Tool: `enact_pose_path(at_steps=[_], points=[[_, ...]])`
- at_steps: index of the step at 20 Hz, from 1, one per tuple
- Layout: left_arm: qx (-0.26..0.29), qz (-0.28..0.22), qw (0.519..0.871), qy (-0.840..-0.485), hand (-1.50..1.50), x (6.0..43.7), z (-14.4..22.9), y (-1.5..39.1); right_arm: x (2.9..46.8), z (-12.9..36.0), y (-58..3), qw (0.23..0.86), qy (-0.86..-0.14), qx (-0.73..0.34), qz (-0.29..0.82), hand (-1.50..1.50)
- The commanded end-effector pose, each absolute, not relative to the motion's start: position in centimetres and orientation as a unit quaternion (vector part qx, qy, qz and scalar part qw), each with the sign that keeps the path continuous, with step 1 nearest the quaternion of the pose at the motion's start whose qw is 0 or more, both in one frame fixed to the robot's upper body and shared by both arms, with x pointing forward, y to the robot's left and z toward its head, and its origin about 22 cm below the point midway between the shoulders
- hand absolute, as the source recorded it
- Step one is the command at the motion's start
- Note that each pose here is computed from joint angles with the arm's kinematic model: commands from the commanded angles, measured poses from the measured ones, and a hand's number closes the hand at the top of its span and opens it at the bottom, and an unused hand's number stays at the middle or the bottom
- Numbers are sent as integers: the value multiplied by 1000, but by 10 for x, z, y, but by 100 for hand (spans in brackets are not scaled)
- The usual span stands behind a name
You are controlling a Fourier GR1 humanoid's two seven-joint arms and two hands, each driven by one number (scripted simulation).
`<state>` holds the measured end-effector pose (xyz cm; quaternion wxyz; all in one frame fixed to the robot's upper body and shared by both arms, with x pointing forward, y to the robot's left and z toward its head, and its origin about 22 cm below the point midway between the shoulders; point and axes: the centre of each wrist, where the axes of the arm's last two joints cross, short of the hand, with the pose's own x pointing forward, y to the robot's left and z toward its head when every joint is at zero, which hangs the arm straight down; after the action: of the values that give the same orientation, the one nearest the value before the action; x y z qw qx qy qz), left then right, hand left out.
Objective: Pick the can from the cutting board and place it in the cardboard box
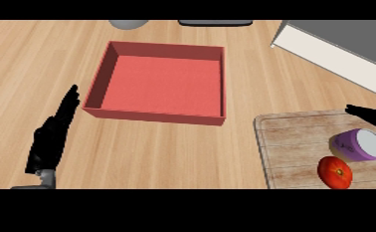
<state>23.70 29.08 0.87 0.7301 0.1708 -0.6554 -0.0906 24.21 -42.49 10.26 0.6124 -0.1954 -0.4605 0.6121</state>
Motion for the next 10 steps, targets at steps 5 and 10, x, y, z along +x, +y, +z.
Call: enact_pose_path(at_steps=[5,10], points=[[182,-85,726,-658,0,231,7,278,245,96,-424,612,-464,-196,610,-150],[172,-88,726,-660,0,249,1,270,245,99,-420,618,-460,-195,607,-150]])
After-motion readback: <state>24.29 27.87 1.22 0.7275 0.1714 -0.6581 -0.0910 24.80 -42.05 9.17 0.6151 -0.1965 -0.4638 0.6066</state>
